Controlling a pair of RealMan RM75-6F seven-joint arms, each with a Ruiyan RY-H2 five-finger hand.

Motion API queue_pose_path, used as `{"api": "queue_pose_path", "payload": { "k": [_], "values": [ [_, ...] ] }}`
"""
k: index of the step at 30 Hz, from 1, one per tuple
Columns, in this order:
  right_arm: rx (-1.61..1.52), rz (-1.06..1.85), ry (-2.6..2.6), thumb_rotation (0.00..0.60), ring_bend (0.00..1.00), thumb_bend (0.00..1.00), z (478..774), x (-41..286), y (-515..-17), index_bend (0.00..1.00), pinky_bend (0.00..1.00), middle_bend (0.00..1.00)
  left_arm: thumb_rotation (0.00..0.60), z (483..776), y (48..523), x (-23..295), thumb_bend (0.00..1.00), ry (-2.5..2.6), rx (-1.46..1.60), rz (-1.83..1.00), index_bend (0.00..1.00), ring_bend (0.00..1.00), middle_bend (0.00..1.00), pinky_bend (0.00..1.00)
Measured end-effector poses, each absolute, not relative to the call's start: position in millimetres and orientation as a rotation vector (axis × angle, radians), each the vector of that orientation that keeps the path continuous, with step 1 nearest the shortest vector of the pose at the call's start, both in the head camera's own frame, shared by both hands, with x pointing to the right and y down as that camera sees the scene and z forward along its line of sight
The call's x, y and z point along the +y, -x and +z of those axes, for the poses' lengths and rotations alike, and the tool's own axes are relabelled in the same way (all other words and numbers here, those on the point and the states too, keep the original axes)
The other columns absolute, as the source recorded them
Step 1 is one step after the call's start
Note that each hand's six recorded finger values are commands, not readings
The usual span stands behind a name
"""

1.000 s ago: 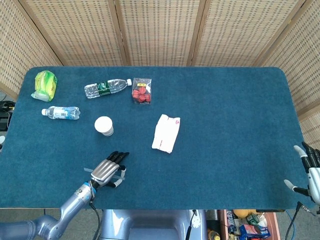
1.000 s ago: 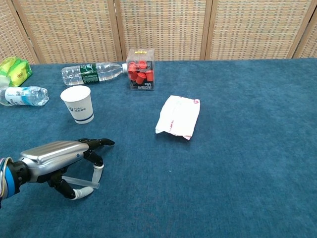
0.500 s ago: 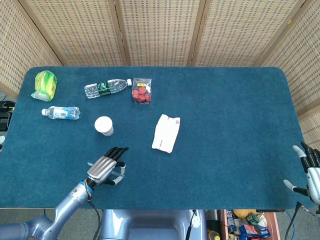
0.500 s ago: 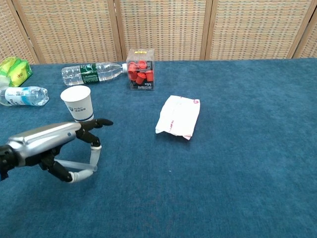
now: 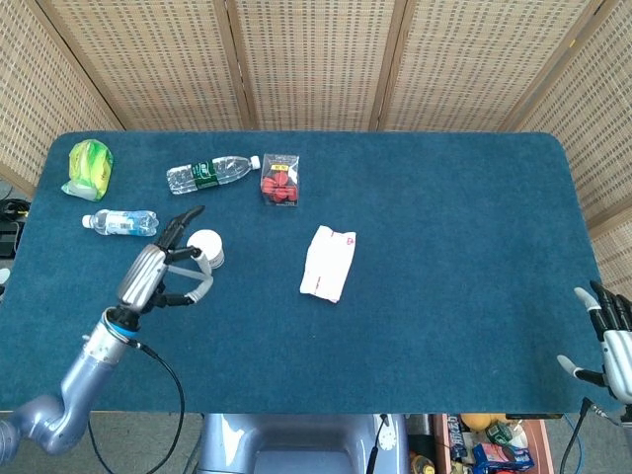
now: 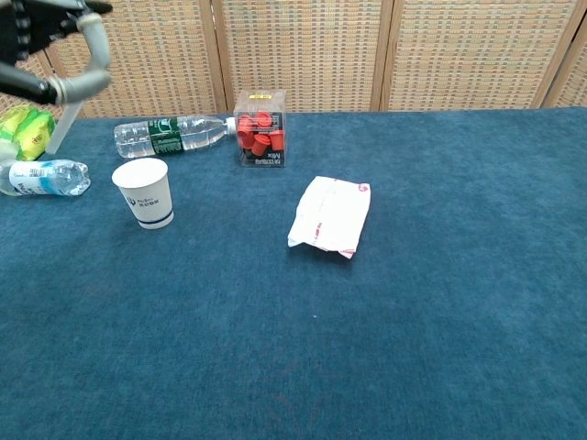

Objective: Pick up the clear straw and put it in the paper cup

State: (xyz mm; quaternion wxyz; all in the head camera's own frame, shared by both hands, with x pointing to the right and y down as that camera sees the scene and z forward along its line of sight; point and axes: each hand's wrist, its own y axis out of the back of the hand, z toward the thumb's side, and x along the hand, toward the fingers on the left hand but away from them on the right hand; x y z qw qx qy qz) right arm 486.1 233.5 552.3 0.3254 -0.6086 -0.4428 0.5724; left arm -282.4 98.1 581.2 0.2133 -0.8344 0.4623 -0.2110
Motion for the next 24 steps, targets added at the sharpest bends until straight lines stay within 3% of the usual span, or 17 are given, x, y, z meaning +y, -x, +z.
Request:
{"api": "queue_pose_path", "payload": {
  "k": [8, 15, 24],
  "values": [
    [-1.152, 1.519, 1.603, 0.600, 0.00, 0.00, 557.5, 231.7, -486.1, 0.00, 0.00, 0.00, 0.600, 567.1, 301.2, 55.5, 0.38, 2.426, 1.623, -0.339, 0.64, 0.00, 0.00, 0.00],
    [-1.141, 1.548, 1.595, 0.600, 0.00, 0.00, 563.4, 229.1, -488.3, 0.00, 0.00, 0.00, 0.600, 581.9, 308.0, 37.5, 0.38, 2.449, 1.805, -0.233, 0.64, 0.00, 0.00, 0.00],
    [-1.144, 1.586, 1.585, 0.600, 0.00, 0.00, 569.7, 225.3, -493.4, 0.00, 0.00, 0.00, 0.600, 645.6, 309.1, 30.4, 0.38, 2.549, 2.037, -0.221, 0.64, 0.00, 0.00, 0.00]
  ]
}}
